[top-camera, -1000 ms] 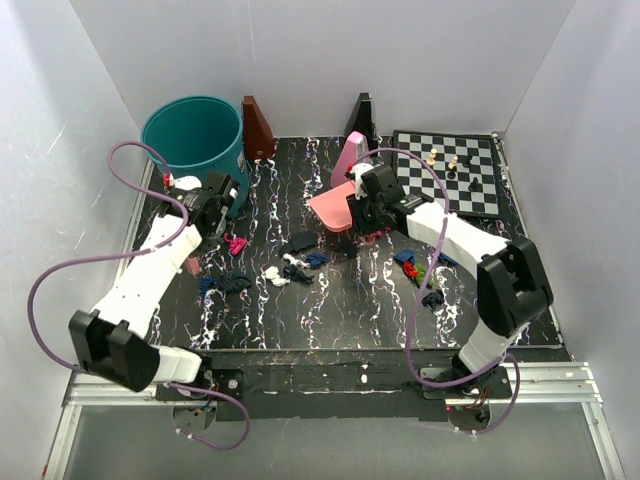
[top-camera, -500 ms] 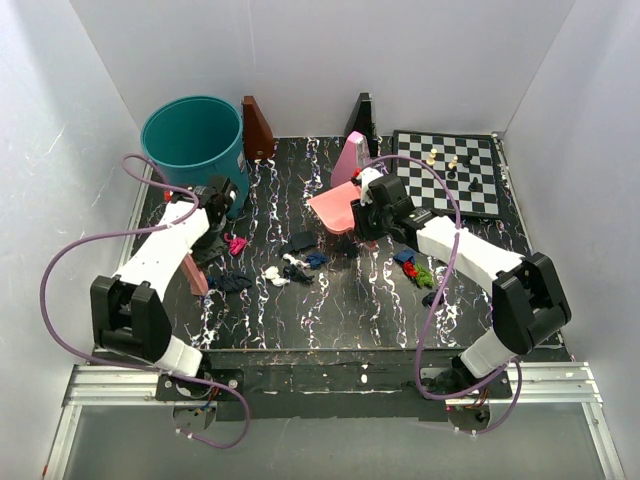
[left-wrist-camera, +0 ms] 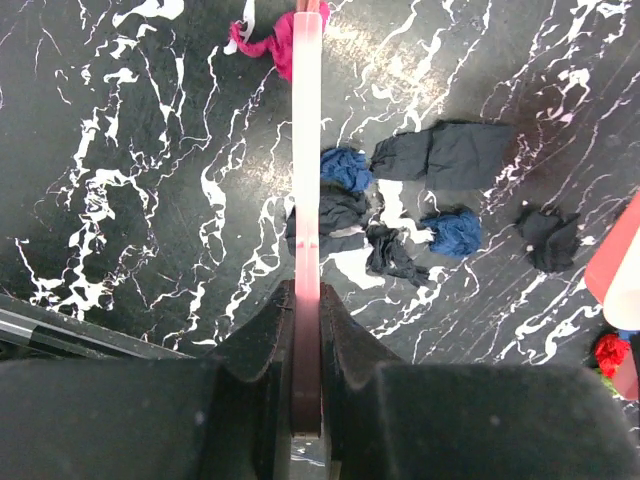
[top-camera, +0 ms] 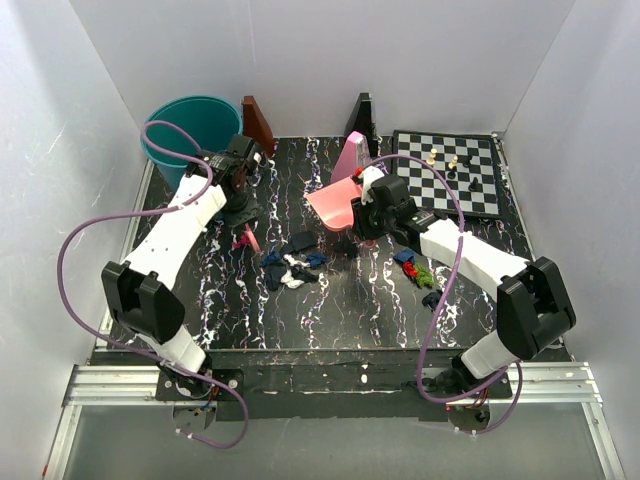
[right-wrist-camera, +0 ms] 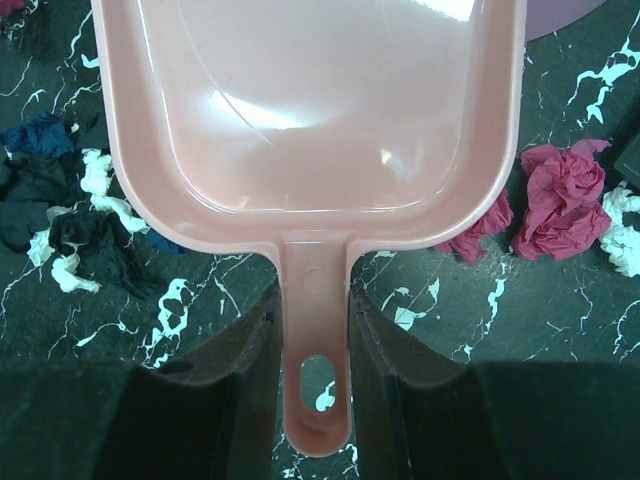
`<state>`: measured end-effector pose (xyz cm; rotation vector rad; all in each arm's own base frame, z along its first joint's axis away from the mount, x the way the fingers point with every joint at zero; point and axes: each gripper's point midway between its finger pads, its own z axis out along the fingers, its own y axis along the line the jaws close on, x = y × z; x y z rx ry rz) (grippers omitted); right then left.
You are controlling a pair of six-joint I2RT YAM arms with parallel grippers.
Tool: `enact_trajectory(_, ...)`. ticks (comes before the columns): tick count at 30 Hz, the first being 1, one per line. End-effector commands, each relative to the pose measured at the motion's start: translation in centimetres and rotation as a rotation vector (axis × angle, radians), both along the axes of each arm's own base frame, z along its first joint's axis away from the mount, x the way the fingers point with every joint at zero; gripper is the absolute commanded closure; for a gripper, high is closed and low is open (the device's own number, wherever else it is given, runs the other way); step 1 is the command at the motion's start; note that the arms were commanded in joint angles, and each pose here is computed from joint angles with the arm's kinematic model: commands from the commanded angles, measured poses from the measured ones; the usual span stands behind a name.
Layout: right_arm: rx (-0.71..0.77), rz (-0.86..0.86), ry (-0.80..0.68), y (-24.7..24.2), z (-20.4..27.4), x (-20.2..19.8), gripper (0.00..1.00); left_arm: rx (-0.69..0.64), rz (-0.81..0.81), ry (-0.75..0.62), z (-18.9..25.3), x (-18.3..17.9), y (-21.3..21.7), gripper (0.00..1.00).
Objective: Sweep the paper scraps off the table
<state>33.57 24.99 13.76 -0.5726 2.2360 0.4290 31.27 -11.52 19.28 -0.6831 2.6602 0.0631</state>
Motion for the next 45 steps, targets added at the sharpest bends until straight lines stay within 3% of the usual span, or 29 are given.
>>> enact_trajectory(1, 0.037, -0.007, -0.085, 0.2, 2.3, 0.7, 0.82, 0.086, -0.001, 0.266, 1.3, -9.2, 3.5, 1.0)
enact_trajectory(13, 0.025, -0.015, -0.083, 0.0, 2.2, 0.7, 0.82, 0.056, -0.014, 0.321, -0.1, -16.3, 6.7, 1.0)
enact_trajectory(19, 0.008, -0.016, -0.07, 0.0, 1.7, 0.9, 0.82, 0.014, -0.026, 0.489, -2.9, -18.2, 5.0, 1.0)
enact_trajectory(23, 0.0, -0.021, -0.073, -0.1, 1.6, 1.0, 0.82, -0.045, -0.076, 0.483, -3.1, -16.9, 2.4, 1.0)
enact_trajectory(29, 0.015, -0.011, -0.078, 0.1, 1.9, 0.8, 0.82, -0.095, -0.127, 0.432, -4.5, -11.3, -1.9, 1.0)
enact_trajectory(34, 0.007, -0.02, -0.093, -0.2, 2.1, 0.9, 0.82, -0.211, -0.196, 0.348, -2.5, -7.7, -5.6, 1.0)
enact_trajectory(41, 0.031, -0.017, -0.111, -0.3, 3.0, 0.5, 0.82, -0.245, -0.301, 0.255, 1.6, -8.2, -5.4, 1.0)
enact_trajectory(43, 0.03, -0.015, -0.116, -0.3, 2.9, 0.5, 0.82, -0.184, -0.289, 0.21, 2.8, -8.8, -3.6, 1.0)
enact_trajectory(45, 0.027, -0.017, -0.109, -0.4, 2.8, 0.5, 0.82, -0.039, -0.252, 0.171, 3.5, -9.1, -0.4, 1.0)
